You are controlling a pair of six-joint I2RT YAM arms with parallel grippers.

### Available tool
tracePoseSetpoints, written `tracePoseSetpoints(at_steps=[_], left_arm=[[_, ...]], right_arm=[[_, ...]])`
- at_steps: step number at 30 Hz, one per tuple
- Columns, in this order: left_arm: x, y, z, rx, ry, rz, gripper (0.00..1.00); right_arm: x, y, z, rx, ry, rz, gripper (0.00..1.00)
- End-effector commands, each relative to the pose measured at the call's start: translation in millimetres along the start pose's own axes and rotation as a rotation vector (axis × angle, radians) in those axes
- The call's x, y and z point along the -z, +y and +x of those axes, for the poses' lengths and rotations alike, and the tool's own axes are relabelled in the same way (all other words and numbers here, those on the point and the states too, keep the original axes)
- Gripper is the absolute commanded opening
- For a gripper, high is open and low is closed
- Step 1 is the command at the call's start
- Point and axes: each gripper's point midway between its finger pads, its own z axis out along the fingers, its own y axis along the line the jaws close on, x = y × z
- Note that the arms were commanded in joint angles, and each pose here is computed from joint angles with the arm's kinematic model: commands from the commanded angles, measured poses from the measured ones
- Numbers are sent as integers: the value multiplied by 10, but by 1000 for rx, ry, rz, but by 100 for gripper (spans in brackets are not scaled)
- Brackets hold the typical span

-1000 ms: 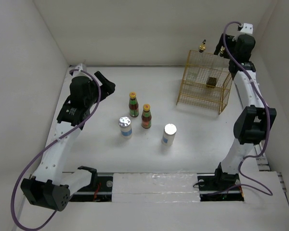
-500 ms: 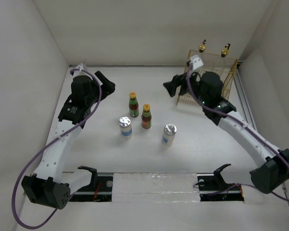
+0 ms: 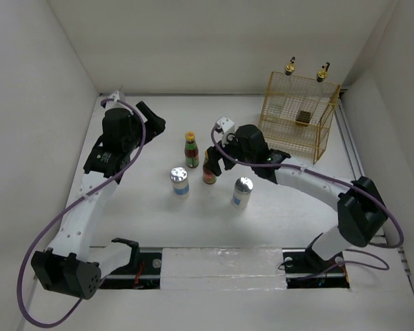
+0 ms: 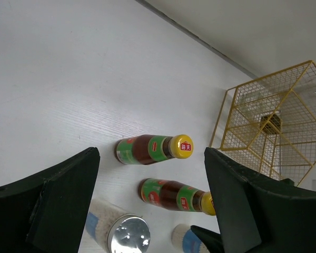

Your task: Organize the condiment bottles

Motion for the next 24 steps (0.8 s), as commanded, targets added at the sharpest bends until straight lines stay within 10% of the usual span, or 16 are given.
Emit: tracePoseSetpoints(at_steps=[1, 10, 15, 24], left_arm=[[83, -129, -134, 11, -48, 45, 77], [86, -130, -78, 1, -34, 62, 77], [27, -109, 13, 9, -9, 68, 77], [-38, -321, 120, -207, -10, -3, 78]], right_arm=[[-124, 81, -300, 61, -78, -25, 85], [-409, 62, -367, 70, -135, 8, 59], [-277, 62, -568, 56, -191, 32, 15], [810, -604, -1678, -14, -418, 265, 4]])
